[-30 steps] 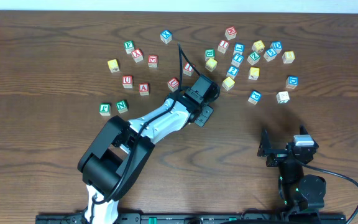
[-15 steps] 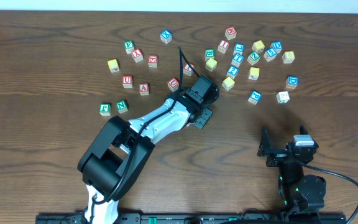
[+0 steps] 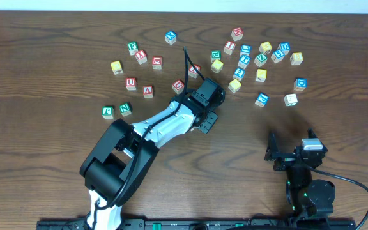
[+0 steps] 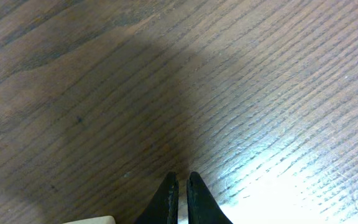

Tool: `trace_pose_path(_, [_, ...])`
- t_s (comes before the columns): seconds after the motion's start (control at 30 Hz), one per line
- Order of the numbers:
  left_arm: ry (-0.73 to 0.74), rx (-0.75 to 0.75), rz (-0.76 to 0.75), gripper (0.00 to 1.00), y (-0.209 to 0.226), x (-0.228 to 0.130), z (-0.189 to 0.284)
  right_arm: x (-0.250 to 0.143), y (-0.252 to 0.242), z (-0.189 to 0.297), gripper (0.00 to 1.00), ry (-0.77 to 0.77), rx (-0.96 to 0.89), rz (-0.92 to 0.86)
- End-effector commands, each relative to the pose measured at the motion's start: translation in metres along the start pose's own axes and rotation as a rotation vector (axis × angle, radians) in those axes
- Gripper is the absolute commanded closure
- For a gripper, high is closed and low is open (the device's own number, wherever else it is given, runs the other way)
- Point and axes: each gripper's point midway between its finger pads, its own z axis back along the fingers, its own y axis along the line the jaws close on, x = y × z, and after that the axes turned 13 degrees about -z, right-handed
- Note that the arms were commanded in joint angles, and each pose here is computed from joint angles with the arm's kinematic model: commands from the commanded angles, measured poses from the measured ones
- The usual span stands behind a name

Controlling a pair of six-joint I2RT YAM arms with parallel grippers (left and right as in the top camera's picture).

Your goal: Spell out CORL

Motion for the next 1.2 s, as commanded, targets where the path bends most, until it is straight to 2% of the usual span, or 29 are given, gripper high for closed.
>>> trace_pose_path(0.0, [-0.036, -0.017, -0.036, 0.92, -0.009, 0.012, 0.012, -0.001, -0.002, 0.0, 0.01, 0.003, -0.007, 0.004])
trace_pose_path(0.37, [0.023, -0.052, -0.102, 0.93, -0.042, 0.001, 0.013, -0.001, -0.002, 0.0, 0.01, 0.003, -0.007, 0.004])
trace_pose_path(0.67, [0.023, -0.019, -0.106, 0.93, -0.038, 0.002, 0.014, -0.001, -0.002, 0.0, 0.01, 0.003, -0.007, 0.004])
trace_pose_path(0.97, [0.0, 0.2, -0.096, 0.93, 0.0, 0.016, 0.022, -0.001, -0.002, 0.0, 0.01, 0.003, -0.007, 0.004])
trace_pose_path(1.17, [0.009, 0.244, -0.095, 0.93, 0.008, 0.015, 0.024, -0.001, -0.002, 0.0, 0.01, 0.003, -0.007, 0.004])
